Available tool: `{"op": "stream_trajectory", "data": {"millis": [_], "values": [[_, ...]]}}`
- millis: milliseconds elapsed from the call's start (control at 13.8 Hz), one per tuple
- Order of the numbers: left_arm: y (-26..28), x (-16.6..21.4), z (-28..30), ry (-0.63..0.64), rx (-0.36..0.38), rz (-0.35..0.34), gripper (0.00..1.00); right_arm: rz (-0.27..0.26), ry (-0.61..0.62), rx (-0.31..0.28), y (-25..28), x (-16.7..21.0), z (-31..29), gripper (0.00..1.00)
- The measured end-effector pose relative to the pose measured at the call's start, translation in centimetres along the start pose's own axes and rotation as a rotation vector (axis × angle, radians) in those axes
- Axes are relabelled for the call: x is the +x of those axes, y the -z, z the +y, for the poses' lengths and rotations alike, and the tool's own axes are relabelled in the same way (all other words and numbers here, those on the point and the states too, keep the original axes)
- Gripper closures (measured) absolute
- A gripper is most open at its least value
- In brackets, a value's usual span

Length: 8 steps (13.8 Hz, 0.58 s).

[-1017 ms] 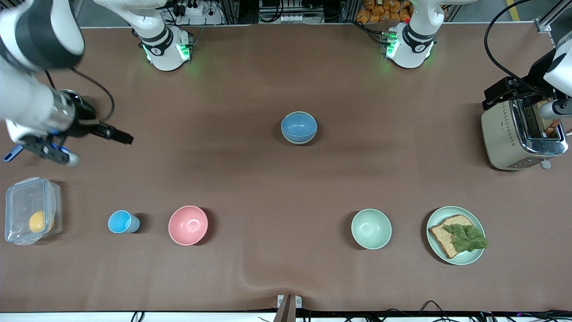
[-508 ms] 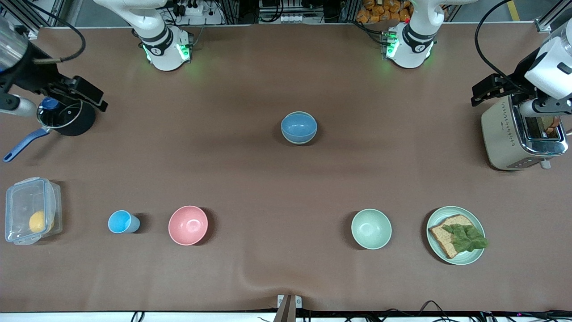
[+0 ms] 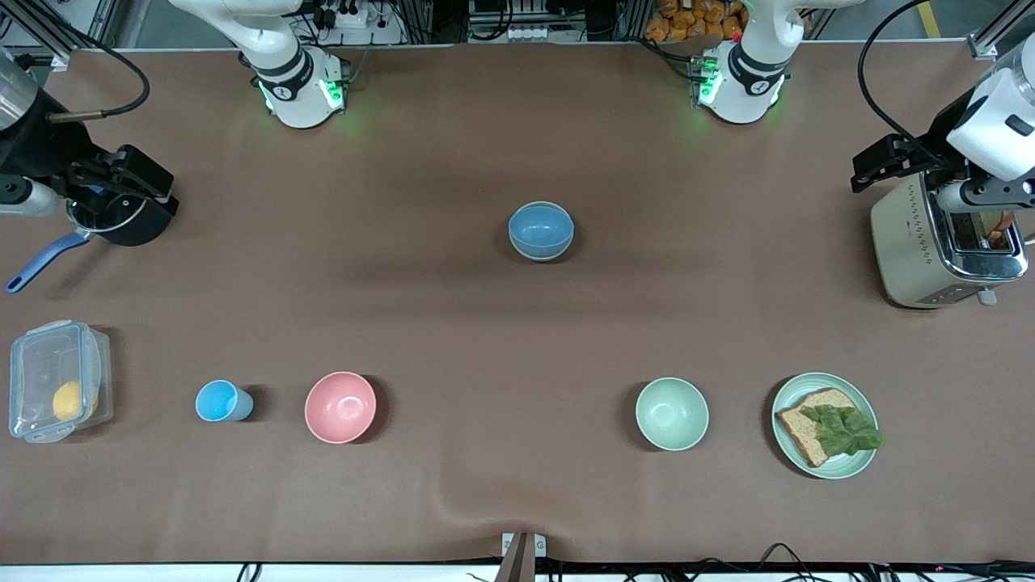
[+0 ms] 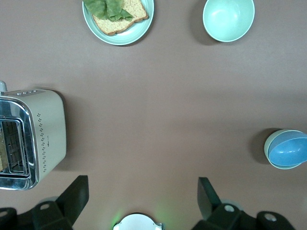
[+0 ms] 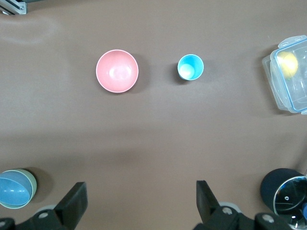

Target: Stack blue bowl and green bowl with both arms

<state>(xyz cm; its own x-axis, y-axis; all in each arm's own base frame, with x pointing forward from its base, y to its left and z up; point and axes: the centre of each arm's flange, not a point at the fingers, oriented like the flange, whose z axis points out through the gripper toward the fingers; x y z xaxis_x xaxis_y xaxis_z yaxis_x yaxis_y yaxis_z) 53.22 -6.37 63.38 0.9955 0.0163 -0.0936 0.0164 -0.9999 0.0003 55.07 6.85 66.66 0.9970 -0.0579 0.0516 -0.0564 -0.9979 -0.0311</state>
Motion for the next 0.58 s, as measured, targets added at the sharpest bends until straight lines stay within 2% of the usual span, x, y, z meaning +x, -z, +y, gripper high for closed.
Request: {"op": "stream_trajectory", "data": {"millis": [581], "values": [[-0.09,-0.05,0.71,-0.013,0.002,-0.002,0.0,-0.006,0.007,-0.001,-0.36,0.2,0.08,0.0]]}}
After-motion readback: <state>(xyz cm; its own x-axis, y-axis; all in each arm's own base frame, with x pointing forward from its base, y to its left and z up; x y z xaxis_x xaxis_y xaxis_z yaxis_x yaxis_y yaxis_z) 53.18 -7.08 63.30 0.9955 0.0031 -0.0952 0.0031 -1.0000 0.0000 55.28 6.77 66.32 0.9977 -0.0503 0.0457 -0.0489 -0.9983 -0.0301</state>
